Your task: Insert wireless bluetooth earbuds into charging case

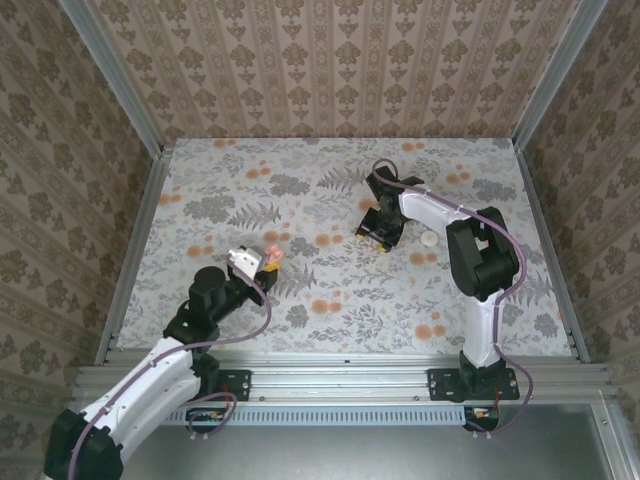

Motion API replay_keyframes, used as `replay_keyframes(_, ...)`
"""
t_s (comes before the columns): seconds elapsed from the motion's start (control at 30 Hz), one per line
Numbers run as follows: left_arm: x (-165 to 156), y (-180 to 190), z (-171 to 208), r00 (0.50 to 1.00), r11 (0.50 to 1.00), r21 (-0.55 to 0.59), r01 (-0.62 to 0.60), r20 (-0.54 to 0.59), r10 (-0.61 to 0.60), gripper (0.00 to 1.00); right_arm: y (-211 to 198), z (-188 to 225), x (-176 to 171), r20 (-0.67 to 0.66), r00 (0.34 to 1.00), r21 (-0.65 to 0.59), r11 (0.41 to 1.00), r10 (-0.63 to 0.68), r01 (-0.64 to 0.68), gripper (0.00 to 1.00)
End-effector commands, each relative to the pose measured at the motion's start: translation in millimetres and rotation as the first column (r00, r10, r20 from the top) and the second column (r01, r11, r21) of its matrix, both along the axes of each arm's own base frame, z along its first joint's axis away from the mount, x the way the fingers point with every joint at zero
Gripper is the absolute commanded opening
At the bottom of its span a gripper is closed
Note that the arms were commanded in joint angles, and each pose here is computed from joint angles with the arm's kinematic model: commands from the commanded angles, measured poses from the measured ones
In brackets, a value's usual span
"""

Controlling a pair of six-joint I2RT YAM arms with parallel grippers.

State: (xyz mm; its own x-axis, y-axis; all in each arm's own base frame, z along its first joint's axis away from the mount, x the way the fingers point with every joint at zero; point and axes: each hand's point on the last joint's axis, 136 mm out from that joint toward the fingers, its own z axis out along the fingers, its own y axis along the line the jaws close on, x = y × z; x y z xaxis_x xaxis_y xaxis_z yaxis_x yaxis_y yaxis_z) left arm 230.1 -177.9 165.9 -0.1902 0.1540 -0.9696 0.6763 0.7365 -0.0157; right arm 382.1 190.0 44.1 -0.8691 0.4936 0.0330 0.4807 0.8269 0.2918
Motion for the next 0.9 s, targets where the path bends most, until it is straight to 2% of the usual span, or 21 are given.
replay_keyframes(0.0,6.3,5.5,15.7,0.997,0.999,-0.033,-0.039,0.057,0.041,0.09,-1.5,18.3,10.5,0.046,0.996,-0.013,0.997,-0.070,0.070,0.51)
replay_keyframes(0.07,7.0,5.4,16.2,0.997,0.999,-0.026,-0.039,0.066,0.041,0.09,1.6,19.1,13.3,0.041,0.998,-0.011,0.998,-0.056,0.057,0.51)
replay_keyframes(0.23,10.0,4.3,19.1,0.996,0.999,-0.014,-0.039,0.075,0.040,0.09,-5.1,18.0,11.6,-0.005,1.000,-0.109,0.994,0.019,-0.020,0.50)
replay_keyframes(0.47,13.8,2.6,26.0,0.995,0.999,-0.019,-0.039,0.089,0.040,0.10,14.5,10.0,17.5,-0.020,0.995,-0.074,0.993,0.095,-0.096,0.42)
replay_keyframes(0.87,16.5,3.6,26.1,0.995,0.999,-0.007,-0.048,0.086,0.049,0.09,24.7,-11.1,25.5,-0.036,0.991,-0.077,0.989,0.127,-0.129,0.43)
